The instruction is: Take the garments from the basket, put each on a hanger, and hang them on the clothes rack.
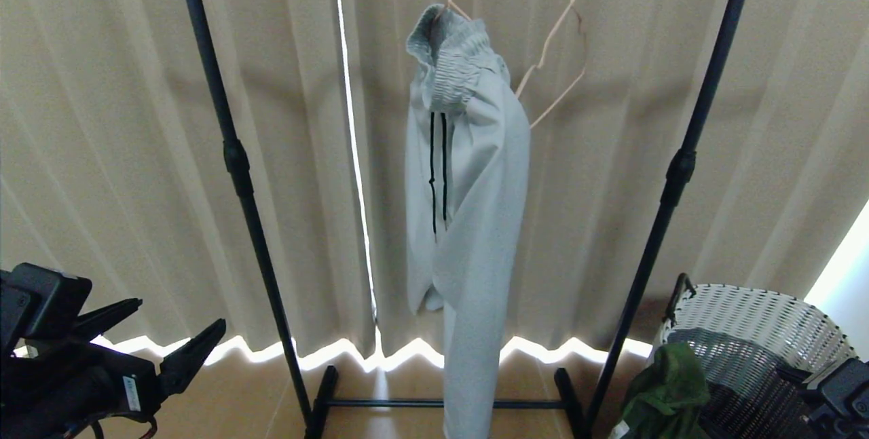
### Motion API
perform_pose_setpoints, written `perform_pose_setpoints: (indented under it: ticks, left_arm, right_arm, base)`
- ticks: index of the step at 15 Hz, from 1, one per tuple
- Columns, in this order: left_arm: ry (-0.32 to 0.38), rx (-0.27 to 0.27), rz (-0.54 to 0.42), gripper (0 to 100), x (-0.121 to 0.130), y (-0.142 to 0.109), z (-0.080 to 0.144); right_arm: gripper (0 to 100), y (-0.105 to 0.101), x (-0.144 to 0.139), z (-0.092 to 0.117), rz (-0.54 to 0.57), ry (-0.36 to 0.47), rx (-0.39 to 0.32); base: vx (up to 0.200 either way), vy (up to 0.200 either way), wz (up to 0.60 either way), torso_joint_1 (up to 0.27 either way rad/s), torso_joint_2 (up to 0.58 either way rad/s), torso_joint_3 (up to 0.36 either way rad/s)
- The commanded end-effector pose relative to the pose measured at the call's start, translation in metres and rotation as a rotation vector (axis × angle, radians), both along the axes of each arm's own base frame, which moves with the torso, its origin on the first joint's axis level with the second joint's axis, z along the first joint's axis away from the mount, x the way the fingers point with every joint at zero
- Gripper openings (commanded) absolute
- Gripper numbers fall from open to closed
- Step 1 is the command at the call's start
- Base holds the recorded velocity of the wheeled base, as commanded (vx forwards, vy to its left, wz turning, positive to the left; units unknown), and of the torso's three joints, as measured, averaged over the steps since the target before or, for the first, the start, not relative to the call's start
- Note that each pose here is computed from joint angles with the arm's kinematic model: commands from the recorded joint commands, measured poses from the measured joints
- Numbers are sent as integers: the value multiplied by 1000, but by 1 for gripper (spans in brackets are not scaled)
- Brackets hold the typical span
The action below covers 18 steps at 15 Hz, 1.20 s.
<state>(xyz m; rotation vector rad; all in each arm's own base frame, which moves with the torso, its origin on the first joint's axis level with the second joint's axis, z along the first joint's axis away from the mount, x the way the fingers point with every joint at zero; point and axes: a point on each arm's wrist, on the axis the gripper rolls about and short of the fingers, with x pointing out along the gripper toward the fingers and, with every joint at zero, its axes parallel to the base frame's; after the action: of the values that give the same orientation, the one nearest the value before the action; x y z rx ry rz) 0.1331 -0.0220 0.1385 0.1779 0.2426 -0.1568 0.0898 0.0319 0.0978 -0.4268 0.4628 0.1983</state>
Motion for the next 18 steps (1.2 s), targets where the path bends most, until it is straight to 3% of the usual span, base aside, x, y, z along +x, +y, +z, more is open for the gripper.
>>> perform_pose_setpoints:
  ticks: [1, 4, 12, 16, 18]
  left_arm:
    - [3, 0, 0, 100, 0, 0, -1]
    - [6, 2, 0, 100, 0, 0, -1]
    - [-6, 8, -2, 100, -5, 1, -1]
    - [-17, 10, -6, 100, -8, 1, -1]
    - [-65, 0, -5, 100, -14, 2, 6]
  right_arm:
    - [100, 0, 0, 0, 1, 1, -1]
    - [100, 0, 0, 0, 1, 1, -1]
    - [100, 3, 7, -2, 15, 38, -9]
    - [100, 17, 39, -14, 54, 177, -130]
    - [100, 26, 59, -17, 84, 220, -184]
  base:
    - [0, -200, 0, 2, 7, 2]
    - [0, -200, 0, 1, 2, 2]
    - [0, 0, 0, 0, 0, 0]
    - [0, 0, 0, 0, 0, 0]
    - [0, 0, 0, 0, 0, 0]
